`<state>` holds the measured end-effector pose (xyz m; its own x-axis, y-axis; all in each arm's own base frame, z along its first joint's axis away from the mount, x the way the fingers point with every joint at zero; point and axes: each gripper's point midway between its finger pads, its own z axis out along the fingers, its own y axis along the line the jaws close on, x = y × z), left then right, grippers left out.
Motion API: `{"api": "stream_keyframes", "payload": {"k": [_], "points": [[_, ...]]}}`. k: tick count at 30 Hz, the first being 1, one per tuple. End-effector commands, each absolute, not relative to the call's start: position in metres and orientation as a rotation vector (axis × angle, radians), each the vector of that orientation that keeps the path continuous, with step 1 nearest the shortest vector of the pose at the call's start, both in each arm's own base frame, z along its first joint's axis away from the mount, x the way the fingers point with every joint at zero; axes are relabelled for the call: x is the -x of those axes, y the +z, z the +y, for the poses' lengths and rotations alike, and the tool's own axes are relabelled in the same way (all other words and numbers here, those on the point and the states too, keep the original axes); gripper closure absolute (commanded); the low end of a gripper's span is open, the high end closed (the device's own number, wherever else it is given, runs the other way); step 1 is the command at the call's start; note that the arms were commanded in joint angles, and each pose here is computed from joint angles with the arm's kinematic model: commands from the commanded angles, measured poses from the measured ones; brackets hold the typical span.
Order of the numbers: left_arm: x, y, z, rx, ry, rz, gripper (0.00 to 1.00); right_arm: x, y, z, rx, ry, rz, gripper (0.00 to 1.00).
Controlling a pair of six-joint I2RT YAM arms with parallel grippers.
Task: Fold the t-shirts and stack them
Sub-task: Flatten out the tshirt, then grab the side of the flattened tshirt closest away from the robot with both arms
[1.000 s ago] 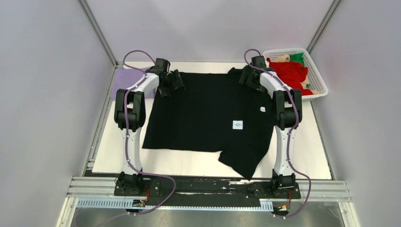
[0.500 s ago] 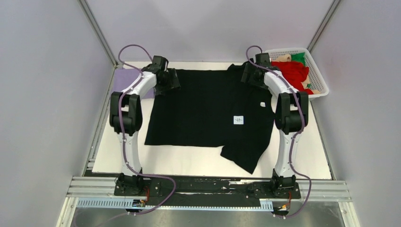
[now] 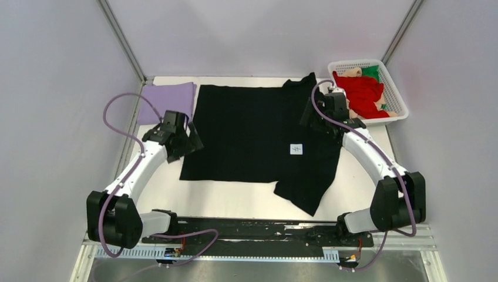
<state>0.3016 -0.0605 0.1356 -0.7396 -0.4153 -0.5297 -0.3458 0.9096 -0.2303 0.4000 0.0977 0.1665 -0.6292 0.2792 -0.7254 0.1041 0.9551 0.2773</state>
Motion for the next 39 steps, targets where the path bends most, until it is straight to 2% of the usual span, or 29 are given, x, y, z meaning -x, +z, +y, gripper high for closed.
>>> {"api": "stream_keyframes", "payload": {"k": [1,4,11,12,21,24,27,32,39], "points": [[-0.243,0.083,-0.037,0.804,-0.023,2.553,0.01,-0.379,0.176,0.090,-0.374,0.311,2.165,0.00],[-0.239,0.065,-0.035,0.929,-0.074,2.507,0.04,-0.368,0.174,0.089,-0.366,0.323,2.164,0.00],[-0.241,0.031,-0.032,1.102,-0.072,2.475,0.22,-0.355,0.168,0.086,-0.370,0.318,2.177,0.00],[-0.245,0.026,-0.033,1.111,-0.083,2.475,0.27,-0.353,0.167,0.085,-0.374,0.312,2.180,0.00],[-0.259,0.001,-0.029,1.152,-0.019,2.498,0.46,-0.343,0.162,0.077,-0.403,0.266,2.210,0.00],[-0.263,0.002,-0.030,1.137,-0.015,2.510,0.63,-0.338,0.162,0.074,-0.421,0.250,2.222,0.00],[-0.263,0.005,-0.032,1.132,-0.031,2.519,0.97,-0.325,0.155,0.074,-0.432,0.245,2.284,0.00],[-0.258,0.017,-0.030,1.112,-0.036,2.506,1.00,-0.283,0.130,0.086,-0.415,0.237,2.488,0.03],[-0.251,0.026,-0.028,1.080,-0.040,2.495,1.00,-0.189,0.090,0.154,-0.109,0.401,2.797,0.16]]}}
